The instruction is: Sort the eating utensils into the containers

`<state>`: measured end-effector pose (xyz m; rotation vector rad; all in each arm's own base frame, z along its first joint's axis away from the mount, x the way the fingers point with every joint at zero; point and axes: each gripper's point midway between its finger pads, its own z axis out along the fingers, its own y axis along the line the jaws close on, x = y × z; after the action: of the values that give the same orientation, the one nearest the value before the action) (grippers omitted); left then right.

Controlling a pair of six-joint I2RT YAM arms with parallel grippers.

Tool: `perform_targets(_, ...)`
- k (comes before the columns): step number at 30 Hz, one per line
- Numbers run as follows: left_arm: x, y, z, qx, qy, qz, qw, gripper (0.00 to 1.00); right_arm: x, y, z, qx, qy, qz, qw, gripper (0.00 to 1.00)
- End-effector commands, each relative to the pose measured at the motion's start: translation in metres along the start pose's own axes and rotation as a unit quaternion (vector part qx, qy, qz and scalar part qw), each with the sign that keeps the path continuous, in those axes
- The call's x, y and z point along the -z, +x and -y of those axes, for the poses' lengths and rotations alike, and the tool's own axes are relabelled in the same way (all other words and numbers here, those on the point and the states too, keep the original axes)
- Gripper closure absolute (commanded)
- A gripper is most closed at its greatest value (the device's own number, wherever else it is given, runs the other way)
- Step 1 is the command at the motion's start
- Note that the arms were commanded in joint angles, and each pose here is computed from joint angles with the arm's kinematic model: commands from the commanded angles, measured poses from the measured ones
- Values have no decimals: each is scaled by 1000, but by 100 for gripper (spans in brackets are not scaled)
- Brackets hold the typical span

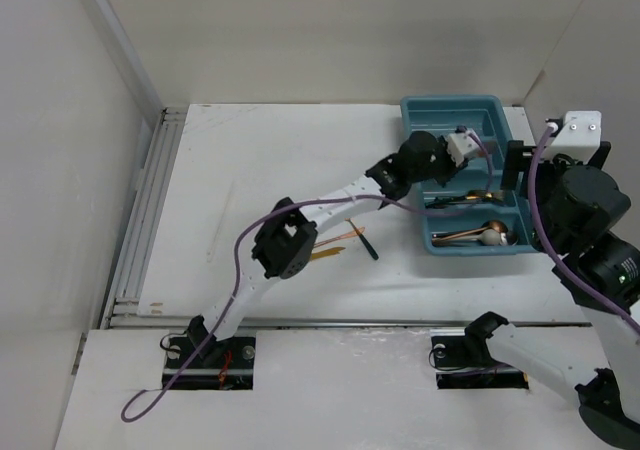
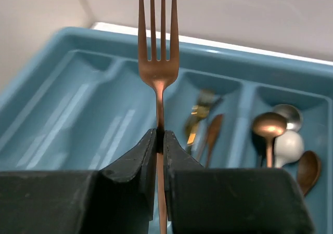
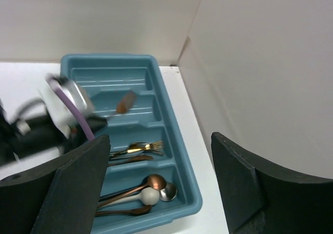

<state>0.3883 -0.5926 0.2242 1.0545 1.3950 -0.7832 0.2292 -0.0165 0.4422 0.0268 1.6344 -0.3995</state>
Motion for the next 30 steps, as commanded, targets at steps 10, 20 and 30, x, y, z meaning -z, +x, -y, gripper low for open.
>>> perform_targets(10,-30,-10,14,-12,-34,64,997,38,8,-3,25,17,41,0,999,16)
perform_targets(20,77,-53,-77,102,-247,-15,964,20,-4,-11,-5,15,-12,14,1000,15)
perform_targets(30,242,98,-88,72,-236,-254,935,32,-21,50,-106,65,-189,-91,976,5)
